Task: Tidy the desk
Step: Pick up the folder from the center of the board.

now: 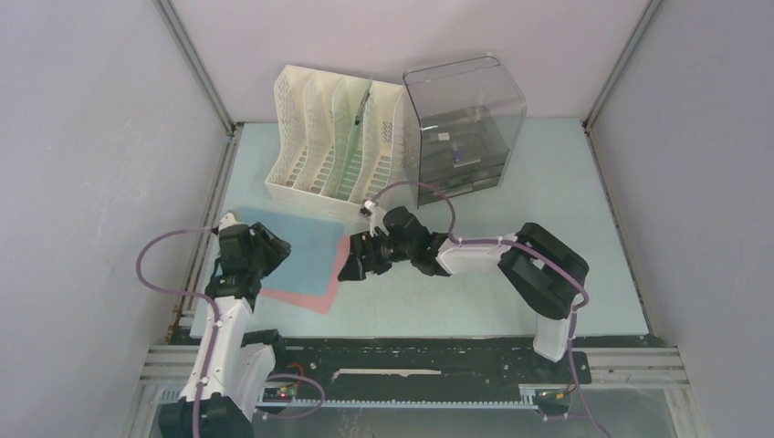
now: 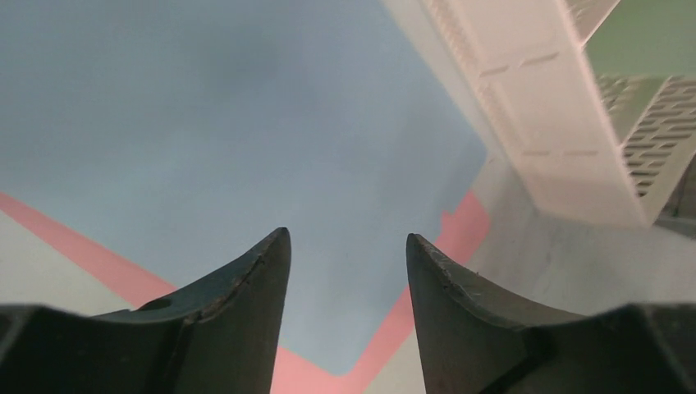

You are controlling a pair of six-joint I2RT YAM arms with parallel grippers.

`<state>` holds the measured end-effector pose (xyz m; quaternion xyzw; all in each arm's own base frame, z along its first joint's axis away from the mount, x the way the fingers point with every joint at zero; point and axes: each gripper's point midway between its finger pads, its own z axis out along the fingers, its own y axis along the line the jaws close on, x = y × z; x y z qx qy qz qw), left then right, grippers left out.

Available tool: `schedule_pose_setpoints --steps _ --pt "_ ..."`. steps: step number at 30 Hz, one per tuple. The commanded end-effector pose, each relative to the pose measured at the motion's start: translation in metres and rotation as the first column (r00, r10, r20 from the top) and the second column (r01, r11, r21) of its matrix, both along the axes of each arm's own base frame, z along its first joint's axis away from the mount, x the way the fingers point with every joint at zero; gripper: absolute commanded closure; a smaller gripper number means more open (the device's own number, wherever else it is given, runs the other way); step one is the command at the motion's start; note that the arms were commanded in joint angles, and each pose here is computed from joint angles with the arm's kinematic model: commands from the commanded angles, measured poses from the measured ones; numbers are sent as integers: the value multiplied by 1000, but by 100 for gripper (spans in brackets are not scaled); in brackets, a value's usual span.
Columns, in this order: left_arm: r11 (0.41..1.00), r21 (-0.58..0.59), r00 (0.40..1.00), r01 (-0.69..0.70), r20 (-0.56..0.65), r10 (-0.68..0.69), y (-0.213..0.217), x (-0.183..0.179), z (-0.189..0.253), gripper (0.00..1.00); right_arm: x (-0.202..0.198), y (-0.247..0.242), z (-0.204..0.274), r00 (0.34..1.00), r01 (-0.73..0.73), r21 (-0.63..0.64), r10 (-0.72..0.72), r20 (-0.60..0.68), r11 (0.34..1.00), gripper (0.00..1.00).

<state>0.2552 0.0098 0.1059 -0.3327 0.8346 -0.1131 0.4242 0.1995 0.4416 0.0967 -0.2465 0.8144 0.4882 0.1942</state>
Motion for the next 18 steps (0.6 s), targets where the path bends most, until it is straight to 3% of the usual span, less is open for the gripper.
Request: schedule_pose_setpoints --steps 1,5,18 --pt "999 -54 998 -7 -61 4 -15 -5 -22 42 18 30 15 986 162 183 -149 -81 970 12" --pt "998 -53 991 -30 -130 23 -15 -7 -47 48 11 36 -2 973 193 182 -165 -160 964 11" --pt "997 -31 969 -76 -237 67 -10 -17 -87 49 24 32 -46 920 321 79 -291 -263 944 11"
